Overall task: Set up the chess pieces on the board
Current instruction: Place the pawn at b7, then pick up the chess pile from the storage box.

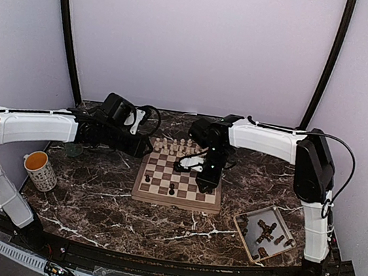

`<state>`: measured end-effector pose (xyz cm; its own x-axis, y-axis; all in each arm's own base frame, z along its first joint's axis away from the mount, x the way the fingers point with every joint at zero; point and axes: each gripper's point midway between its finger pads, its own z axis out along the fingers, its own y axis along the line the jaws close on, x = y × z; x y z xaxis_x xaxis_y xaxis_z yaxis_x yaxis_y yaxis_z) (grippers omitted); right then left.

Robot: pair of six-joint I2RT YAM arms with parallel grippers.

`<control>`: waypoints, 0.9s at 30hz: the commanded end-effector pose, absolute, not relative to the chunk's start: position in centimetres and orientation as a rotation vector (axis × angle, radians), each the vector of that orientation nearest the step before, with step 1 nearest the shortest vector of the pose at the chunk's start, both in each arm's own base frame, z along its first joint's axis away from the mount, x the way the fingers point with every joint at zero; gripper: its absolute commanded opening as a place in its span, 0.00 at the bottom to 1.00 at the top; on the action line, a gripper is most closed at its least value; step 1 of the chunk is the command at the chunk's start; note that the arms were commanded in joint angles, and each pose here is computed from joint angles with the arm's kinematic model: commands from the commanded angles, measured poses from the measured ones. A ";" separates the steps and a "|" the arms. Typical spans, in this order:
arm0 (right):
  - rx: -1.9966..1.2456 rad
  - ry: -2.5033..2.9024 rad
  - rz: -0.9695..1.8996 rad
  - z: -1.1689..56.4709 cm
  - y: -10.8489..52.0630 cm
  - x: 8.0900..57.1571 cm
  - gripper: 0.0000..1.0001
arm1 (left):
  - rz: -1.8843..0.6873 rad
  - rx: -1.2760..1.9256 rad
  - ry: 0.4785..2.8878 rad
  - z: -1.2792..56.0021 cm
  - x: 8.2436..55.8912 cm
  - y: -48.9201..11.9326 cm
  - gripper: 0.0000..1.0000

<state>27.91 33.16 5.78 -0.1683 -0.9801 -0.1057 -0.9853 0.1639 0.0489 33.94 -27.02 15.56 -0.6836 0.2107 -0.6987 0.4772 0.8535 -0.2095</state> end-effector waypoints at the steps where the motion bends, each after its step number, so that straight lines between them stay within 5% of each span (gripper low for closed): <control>1: -1.961 2.334 0.216 7.6 34.1 27.6 0.27 | -0.482 0.511 2.321 15.8 33.9 -26.7 0.50; 12: -1.771 2.320 0.314 13.1 29.1 26.9 0.31 | -0.559 0.552 2.340 15.7 35.0 -29.1 0.50; 27: -1.704 2.524 0.208 10.8 15.4 19.8 0.36 | -0.756 0.645 2.355 15.4 36.2 -35.4 0.49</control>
